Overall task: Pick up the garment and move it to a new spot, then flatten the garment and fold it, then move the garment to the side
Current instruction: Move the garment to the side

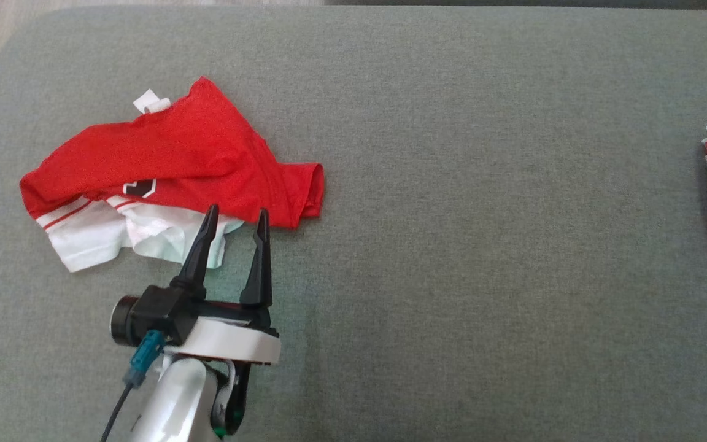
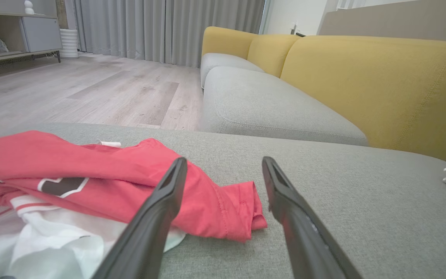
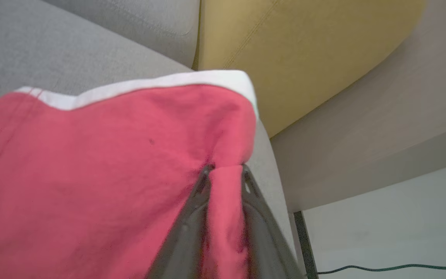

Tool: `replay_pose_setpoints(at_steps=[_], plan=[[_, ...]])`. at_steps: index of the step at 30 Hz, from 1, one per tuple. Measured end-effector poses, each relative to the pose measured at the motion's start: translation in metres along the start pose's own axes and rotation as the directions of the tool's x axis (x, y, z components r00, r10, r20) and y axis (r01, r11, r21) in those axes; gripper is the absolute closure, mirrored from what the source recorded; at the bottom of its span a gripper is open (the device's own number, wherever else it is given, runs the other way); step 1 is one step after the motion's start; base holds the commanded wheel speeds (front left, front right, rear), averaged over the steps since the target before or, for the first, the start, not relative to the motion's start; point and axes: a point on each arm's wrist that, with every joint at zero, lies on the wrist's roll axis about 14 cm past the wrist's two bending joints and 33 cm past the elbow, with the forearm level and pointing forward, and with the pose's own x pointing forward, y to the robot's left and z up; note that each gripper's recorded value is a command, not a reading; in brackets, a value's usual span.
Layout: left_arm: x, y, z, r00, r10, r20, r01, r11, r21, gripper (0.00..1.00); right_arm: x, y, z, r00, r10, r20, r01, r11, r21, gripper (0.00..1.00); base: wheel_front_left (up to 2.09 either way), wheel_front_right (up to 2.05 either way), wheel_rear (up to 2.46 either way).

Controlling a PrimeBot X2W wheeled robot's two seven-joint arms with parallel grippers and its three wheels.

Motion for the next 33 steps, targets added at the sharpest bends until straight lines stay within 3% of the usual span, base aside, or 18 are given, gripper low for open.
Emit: replay_pose_setpoints(at_steps=[8, 12, 16, 23, 28, 33], plan=[[-0.002, -0.004, 0.009, 1.000, -0.011, 0.024, 0.011, 1.000, 0.003, 0.00, -0.009, -0.008, 0.030, 0.993, -0.042, 0.114, 0.036, 0.998, 0.048, 0.00, 0.00, 0.00, 0.00], [-0.005, -0.008, 0.019, 0.998, -0.019, 0.053, 0.018, 1.000, 0.006, 0.00, -0.025, 0.001, 0.069, 0.962, -0.056, 0.266, 0.024, 0.992, 0.122, 0.00, 0.00, 0.00, 0.00], [-0.013, -0.006, 0.027, 0.997, -0.003, 0.077, 0.003, 1.000, 0.005, 0.00, -0.048, 0.015, 0.115, 0.907, -0.070, 0.414, -0.028, 0.974, 0.226, 0.00, 0.00, 0.00, 0.00], [-0.029, -0.004, 0.044, 0.992, 0.016, 0.129, -0.017, 1.000, 0.002, 0.00, -0.110, 0.050, 0.184, 0.770, -0.068, 0.635, -0.196, 0.921, 0.337, 0.00, 0.00, 0.00, 0.00], [-0.038, 0.001, 0.050, 0.988, 0.035, 0.151, -0.035, 0.999, 0.000, 0.00, -0.142, 0.068, 0.191, 0.721, -0.069, 0.690, -0.293, 0.871, 0.394, 0.00, 0.00, 0.00, 0.00], [-0.046, 0.005, 0.047, 0.988, 0.051, 0.145, -0.051, 0.999, -0.005, 0.00, -0.151, 0.088, 0.166, 0.742, -0.032, 0.670, -0.348, 0.835, 0.425, 0.00, 0.00, 0.00, 0.00]])
